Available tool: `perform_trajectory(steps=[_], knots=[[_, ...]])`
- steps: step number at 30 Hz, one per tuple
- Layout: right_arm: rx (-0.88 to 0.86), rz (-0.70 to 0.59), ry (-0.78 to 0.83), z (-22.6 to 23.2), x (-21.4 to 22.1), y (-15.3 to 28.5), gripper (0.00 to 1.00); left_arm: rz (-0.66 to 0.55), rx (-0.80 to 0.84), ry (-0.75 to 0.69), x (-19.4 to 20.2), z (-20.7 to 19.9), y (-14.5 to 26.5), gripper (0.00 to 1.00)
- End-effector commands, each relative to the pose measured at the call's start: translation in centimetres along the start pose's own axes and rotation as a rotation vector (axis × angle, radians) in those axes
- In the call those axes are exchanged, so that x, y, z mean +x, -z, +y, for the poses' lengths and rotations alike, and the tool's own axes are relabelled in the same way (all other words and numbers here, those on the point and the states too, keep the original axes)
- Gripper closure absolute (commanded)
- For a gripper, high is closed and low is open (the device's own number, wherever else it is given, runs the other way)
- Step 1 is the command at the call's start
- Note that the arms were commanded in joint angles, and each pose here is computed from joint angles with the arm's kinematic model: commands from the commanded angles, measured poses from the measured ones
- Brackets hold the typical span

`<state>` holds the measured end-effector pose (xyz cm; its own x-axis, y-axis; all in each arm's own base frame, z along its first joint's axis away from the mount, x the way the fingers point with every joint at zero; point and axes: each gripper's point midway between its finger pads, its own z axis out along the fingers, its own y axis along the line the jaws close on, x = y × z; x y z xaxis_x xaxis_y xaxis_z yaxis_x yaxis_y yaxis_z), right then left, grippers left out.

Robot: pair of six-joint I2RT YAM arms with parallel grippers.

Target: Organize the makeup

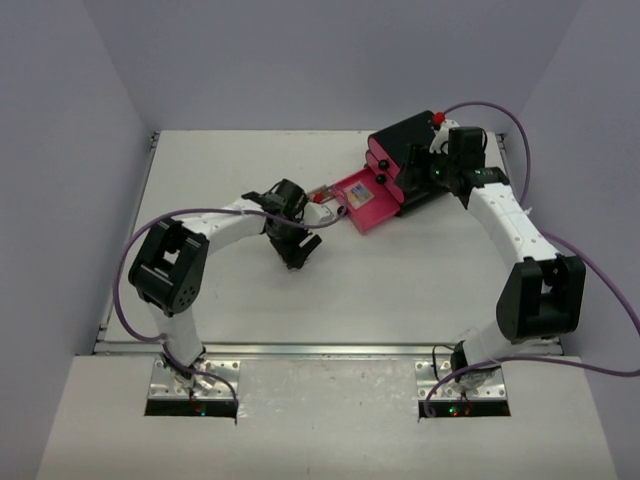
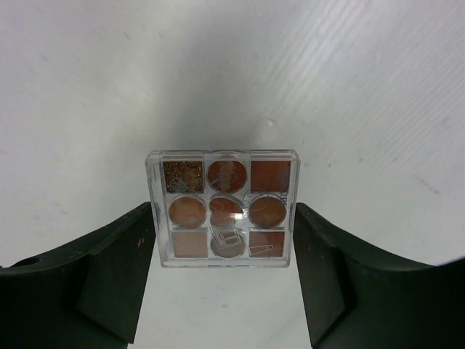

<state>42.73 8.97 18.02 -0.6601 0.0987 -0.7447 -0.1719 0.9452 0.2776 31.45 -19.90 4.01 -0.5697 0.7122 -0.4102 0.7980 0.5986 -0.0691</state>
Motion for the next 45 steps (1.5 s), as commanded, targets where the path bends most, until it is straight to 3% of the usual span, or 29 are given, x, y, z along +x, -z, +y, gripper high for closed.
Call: perform_trajectory(steps=[1, 7, 10, 15, 24, 30, 37, 39, 45], knots=[[-0.050, -0.076, 0.018, 0.9, -3.4, 0.4, 0.15, -0.251, -0.036, -0.036, -10.2, 1.2, 5.0, 1.00], [-0.063, -0.077, -0.028, 0.5, -4.4, -0.5, 0.15, -0.443, -0.022, -0.061, -21.5, 1.1, 5.1, 1.00], [-0.055, -0.091, -0.026, 0.2, -4.9, -0.1, 0.15, -0.441, -0.008, -0.048, -23.4, 1.3, 2.0, 1.00], [-0.020, -0.110, -0.006, -0.6, -4.9, 1.0, 0.15, -0.447, -0.021, -0.052, -24.6, 1.8, -0.2, 1.00], [-0.029, -0.105, -0.021, -0.6, -4.8, 0.8, 0.15, -0.564, -0.047, -0.119, -27.7, 0.8, -2.2, 0.99], [-0.008, -0.109, -0.016, -1.0, -4.6, 1.2, 0.15, -0.524, -0.128, -0.112, -27.0, 2.8, -5.9, 0.97], [0.001, -0.120, -0.008, -1.2, -4.8, 1.6, 0.15, -0.483, -0.116, -0.106, -25.7, 2.4, -7.9, 0.94], [-0.004, -0.119, -0.010, -1.1, -4.7, 1.7, 0.15, -0.465, -0.113, -0.106, -25.1, 2.0, -8.7, 0.89], [-0.007, -0.108, -0.016, -1.1, -4.4, 1.4, 0.15, -0.447, -0.135, -0.118, -24.8, 1.8, -9.3, 0.47]])
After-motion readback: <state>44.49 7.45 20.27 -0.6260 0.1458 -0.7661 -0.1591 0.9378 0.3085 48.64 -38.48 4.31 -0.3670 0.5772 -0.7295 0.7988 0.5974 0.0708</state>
